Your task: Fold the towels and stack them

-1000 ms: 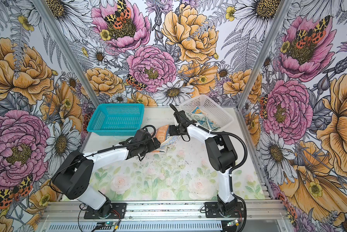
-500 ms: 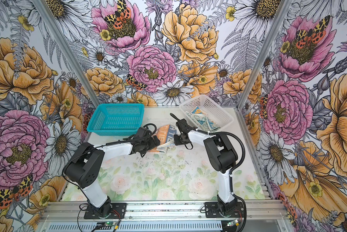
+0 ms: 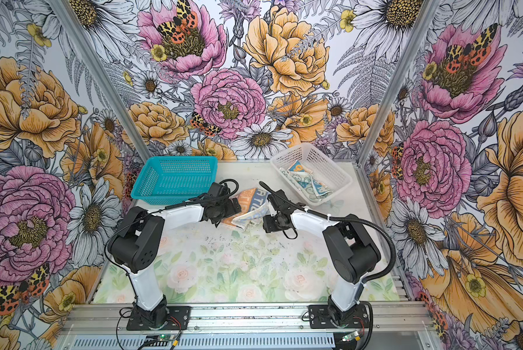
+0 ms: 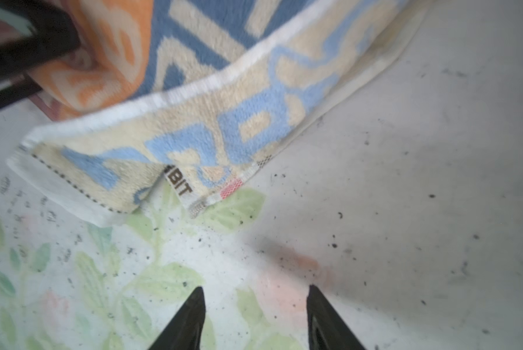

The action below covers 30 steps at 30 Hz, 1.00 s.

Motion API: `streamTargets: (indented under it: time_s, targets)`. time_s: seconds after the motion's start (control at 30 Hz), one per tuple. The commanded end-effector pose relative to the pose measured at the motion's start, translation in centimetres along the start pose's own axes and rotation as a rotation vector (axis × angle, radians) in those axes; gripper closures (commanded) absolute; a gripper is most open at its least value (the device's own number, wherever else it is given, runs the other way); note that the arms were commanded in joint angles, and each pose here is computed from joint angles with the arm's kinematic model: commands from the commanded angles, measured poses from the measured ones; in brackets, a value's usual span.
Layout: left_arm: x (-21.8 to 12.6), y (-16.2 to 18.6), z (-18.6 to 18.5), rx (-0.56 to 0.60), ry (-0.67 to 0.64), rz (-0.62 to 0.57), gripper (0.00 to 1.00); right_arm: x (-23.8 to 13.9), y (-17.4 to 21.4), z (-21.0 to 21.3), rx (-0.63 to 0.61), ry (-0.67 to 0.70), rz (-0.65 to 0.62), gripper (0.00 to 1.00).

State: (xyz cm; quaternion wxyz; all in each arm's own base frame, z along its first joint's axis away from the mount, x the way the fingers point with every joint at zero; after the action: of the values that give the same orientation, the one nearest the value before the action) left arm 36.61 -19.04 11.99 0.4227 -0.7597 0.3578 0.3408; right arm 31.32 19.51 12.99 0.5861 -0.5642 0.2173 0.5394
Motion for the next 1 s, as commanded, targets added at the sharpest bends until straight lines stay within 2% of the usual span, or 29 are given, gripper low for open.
streamTargets:
  time_s: [0.0, 0.1, 0.27, 0.43, 0.73, 0.87, 0.97]
  targets:
    - [-3.5, -0.8, -2.4, 0.079, 0.066, -0.055, 0.01, -2.1, -3.6, -0.2, -0.006, 0.000, -0.101, 0.30]
    - [-5.1, -0.1, -2.7, 0.057, 0.114, -0.044, 0.01, -1.7, -4.9, 0.2, 0.006, -0.031, -0.101, 0.19]
    - [-7.4, 0.4, 1.2, -0.109, 0.164, -0.051, 0.01, -0.5, -5.5, 3.7, -0.041, -0.063, -0.106, 0.13]
    - [-9.8, -0.4, 5.2, -0.249, 0.215, -0.103, 0.01, 1.0, -4.7, 7.2, -0.116, -0.025, -0.110, 0.13]
    - [-10.7, -0.4, 8.9, -0.366, 0.258, -0.129, 0.01, 3.3, -3.2, 12.6, -0.235, 0.118, -0.156, 0.14]
    - [-10.3, 0.0, 9.2, -0.364, 0.251, -0.114, 0.01, 4.8, -3.2, 13.1, -0.249, 0.165, -0.152, 0.20]
    - [-9.9, 0.2, 9.4, -0.364, 0.248, -0.100, 0.01, 5.9, -3.3, 13.3, -0.267, 0.205, -0.151, 0.28]
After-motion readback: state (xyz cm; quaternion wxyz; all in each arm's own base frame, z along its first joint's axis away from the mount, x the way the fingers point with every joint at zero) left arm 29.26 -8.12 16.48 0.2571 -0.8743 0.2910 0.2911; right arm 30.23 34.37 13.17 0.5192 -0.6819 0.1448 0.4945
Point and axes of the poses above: each gripper's point midway between its finger pads, its own x axis out along the fingers, its own z axis along the line the jaws close on, y = z × x, the point moved 8 cm from there along -x, back along the fingers, and after that the axes turned 3 degrees about -x, right-handed, at the moved point
